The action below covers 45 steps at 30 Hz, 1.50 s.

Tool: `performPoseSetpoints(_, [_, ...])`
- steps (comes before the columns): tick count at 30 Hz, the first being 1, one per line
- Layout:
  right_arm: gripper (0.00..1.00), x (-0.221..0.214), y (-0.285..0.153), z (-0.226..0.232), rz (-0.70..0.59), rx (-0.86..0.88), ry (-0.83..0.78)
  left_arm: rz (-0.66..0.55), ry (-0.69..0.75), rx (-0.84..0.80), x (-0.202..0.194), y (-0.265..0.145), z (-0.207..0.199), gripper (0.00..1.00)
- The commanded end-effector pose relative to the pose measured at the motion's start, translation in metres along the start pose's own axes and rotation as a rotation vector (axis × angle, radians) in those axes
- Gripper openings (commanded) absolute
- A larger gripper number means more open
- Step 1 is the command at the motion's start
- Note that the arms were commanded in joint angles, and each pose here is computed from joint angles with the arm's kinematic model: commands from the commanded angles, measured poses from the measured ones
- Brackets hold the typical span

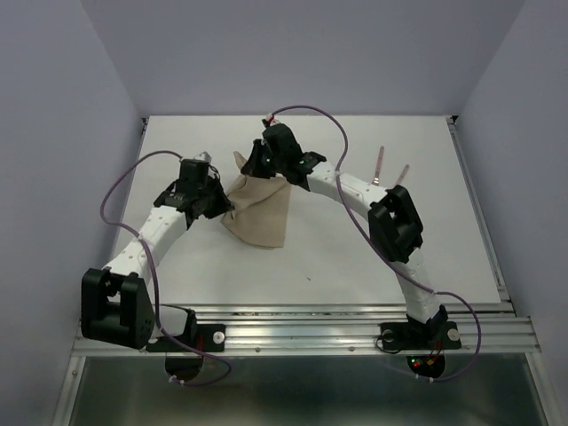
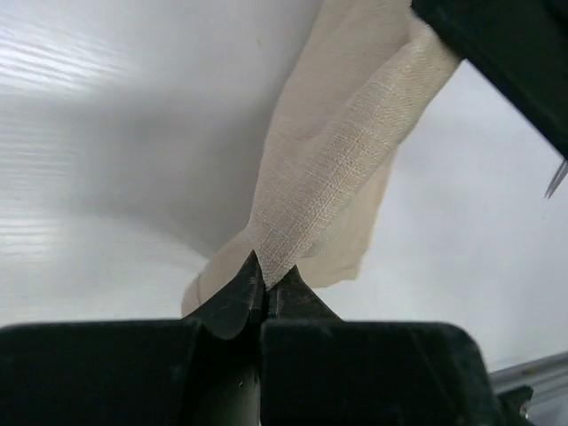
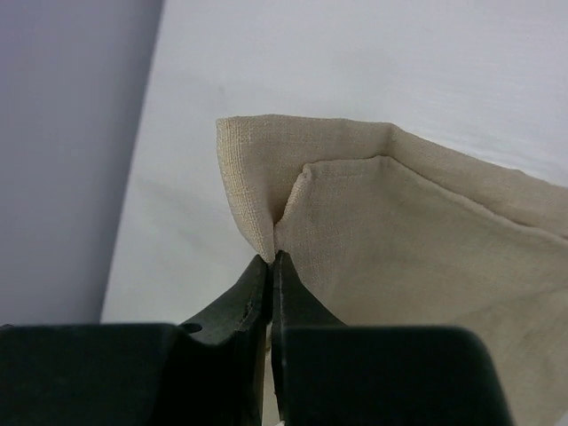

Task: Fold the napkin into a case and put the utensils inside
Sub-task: Turn over the upper triangle folded napkin at the center of the board.

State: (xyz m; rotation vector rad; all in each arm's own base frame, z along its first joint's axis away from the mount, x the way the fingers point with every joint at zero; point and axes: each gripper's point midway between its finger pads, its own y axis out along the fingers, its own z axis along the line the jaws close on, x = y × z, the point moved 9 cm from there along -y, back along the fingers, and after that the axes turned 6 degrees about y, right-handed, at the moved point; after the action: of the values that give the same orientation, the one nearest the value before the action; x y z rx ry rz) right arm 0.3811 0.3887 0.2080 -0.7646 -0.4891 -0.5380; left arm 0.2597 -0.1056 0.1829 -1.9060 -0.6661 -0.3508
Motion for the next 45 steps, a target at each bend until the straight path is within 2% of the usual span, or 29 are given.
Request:
performPoseSetpoints(1, [0.01, 0.032, 0.006, 0.054, -0.089, 0.325, 0.066, -0.095, 0.038, 0.205, 0.029, -0.048, 0.020, 0.00])
performPoseSetpoints(7, [0.01, 0.062, -0.012, 0.112, -0.197, 0.698, 0.130, -0.405, 0.077, 0.406, 0.091, -0.136, 0.012, 0.00])
performPoseSetpoints(8, [0.01, 0.057, -0.015, 0.118, -0.179, 0.747, 0.145, -0.466, 0.098, 0.428, 0.101, -0.156, 0.009, 0.00])
performPoseSetpoints(11, [0.01, 0.060, -0.024, 0.122, -0.219, 0.822, 0.153, -0.527, 0.133, 0.438, 0.107, -0.172, 0.006, 0.00])
performPoseSetpoints(13, [0.01, 0.051, -0.018, 0.112, -0.213, 0.792, 0.160, -0.521, 0.168, 0.436, 0.103, -0.171, 0.008, 0.00])
performPoseSetpoints(17, [0.01, 0.041, -0.009, 0.069, -0.197, 0.727, 0.204, -0.438, 0.186, 0.357, 0.083, -0.137, 0.009, 0.00])
performPoseSetpoints(19, [0.01, 0.038, -0.004, 0.044, -0.194, 0.703, 0.222, -0.378, 0.186, 0.346, 0.065, -0.108, 0.014, 0.00])
performPoseSetpoints(20, [0.01, 0.025, 0.001, 0.024, -0.151, 0.664, 0.224, -0.334, 0.189, 0.335, 0.049, -0.086, 0.012, 0.00])
performPoseSetpoints(22, [0.01, 0.020, 0.003, -0.004, -0.140, 0.634, 0.239, -0.293, 0.194, 0.326, 0.034, -0.066, 0.005, 0.00])
performPoseSetpoints(23, [0.01, 0.005, 0.003, -0.026, -0.104, 0.595, 0.271, -0.254, 0.207, 0.296, 0.021, -0.048, -0.006, 0.00])
performPoseSetpoints(29, [0.01, -0.011, -0.022, -0.087, -0.106, 0.524, 0.315, -0.159, 0.284, 0.238, -0.012, -0.012, -0.052, 0.00])
performPoseSetpoints(33, [0.01, -0.024, -0.040, -0.115, -0.088, 0.462, 0.330, -0.113, 0.317, 0.241, -0.029, -0.003, -0.061, 0.00])
performPoseSetpoints(37, [0.01, -0.029, -0.055, -0.129, -0.089, 0.436, 0.356, -0.084, 0.336, 0.240, -0.041, 0.001, -0.061, 0.00])
performPoseSetpoints(43, [0.01, -0.015, -0.080, -0.110, -0.105, 0.444, 0.363, -0.107, 0.392, 0.179, -0.038, -0.017, -0.068, 0.00])
performPoseSetpoints(45, [0.01, 0.006, -0.089, -0.095, -0.150, 0.434, 0.350, -0.134, 0.412, 0.138, -0.032, -0.028, -0.074, 0.00])
